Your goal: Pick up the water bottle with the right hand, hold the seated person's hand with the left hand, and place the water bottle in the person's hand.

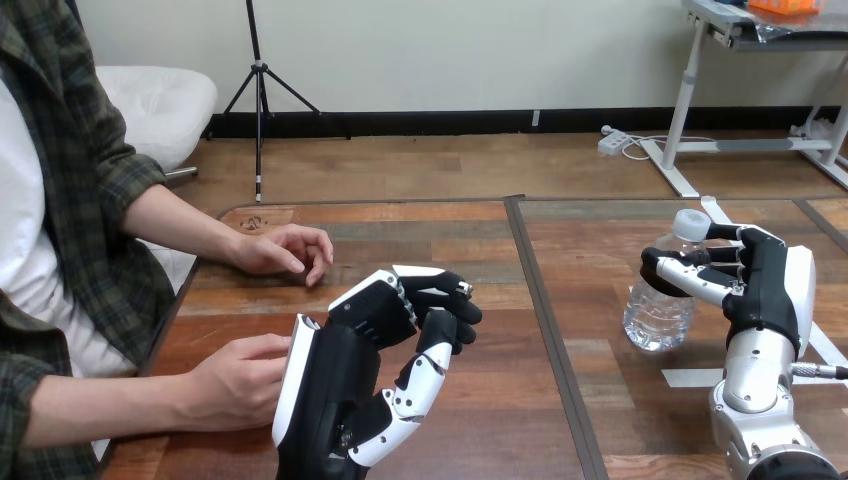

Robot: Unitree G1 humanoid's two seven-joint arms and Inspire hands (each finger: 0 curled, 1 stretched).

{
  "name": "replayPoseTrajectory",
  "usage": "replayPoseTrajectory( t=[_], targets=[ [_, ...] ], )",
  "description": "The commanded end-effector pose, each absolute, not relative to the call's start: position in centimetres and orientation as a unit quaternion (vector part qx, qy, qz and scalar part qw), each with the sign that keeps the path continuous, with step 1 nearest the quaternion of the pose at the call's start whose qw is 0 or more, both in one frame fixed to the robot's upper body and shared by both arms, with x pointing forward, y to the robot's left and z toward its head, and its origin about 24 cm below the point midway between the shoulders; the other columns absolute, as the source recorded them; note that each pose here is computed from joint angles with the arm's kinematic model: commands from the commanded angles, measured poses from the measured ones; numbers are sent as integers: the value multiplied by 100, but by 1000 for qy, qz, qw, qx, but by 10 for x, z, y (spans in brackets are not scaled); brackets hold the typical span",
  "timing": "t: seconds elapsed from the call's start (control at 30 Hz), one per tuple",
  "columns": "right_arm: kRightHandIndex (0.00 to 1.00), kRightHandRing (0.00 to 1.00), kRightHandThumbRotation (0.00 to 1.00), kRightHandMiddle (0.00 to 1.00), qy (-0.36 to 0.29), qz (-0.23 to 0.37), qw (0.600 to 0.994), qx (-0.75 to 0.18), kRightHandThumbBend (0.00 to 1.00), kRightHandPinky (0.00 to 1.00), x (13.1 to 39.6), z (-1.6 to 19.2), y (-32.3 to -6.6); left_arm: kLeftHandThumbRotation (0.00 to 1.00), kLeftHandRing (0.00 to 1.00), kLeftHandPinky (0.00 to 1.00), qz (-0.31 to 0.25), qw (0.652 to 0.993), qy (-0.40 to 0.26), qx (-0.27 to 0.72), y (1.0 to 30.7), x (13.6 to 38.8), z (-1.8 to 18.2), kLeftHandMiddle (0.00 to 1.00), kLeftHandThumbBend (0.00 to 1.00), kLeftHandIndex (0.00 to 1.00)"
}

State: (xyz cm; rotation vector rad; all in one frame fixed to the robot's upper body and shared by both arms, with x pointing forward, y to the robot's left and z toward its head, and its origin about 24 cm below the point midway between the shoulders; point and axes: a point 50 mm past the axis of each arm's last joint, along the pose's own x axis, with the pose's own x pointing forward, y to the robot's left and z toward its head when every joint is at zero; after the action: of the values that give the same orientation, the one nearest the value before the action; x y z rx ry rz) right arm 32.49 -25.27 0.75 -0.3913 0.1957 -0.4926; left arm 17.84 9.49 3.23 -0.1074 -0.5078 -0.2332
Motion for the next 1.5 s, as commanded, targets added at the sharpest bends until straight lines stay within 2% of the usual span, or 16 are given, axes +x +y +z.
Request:
replayPoseTrajectory(
  t=[0.0,0.23,0.43,0.63,0.87,1.47],
  targets=[
    [59,52,0,52,24,-233,954,-188,73,53,348,41,-240,25,47,39,-101,955,-272,-62,94,178,39,53,24,56],
    [58,51,0,51,18,-227,957,-181,73,51,348,41,-239,25,48,39,-103,955,-271,-62,93,178,39,53,23,56],
    [61,53,0,55,26,-210,961,-176,73,53,349,40,-238,25,48,39,-105,955,-271,-61,93,177,39,53,23,57],
    [68,59,0,64,35,-192,964,-182,74,55,350,39,-237,24,48,40,-107,954,-273,-59,93,178,39,53,23,57],
    [76,70,0,75,44,-171,965,-196,74,64,350,37,-236,24,48,40,-108,954,-273,-64,92,178,39,53,22,57],
    [84,81,0,85,66,-136,966,-210,74,75,350,32,-234,24,48,39,-105,955,-271,-64,91,179,39,53,23,57]
  ],
)
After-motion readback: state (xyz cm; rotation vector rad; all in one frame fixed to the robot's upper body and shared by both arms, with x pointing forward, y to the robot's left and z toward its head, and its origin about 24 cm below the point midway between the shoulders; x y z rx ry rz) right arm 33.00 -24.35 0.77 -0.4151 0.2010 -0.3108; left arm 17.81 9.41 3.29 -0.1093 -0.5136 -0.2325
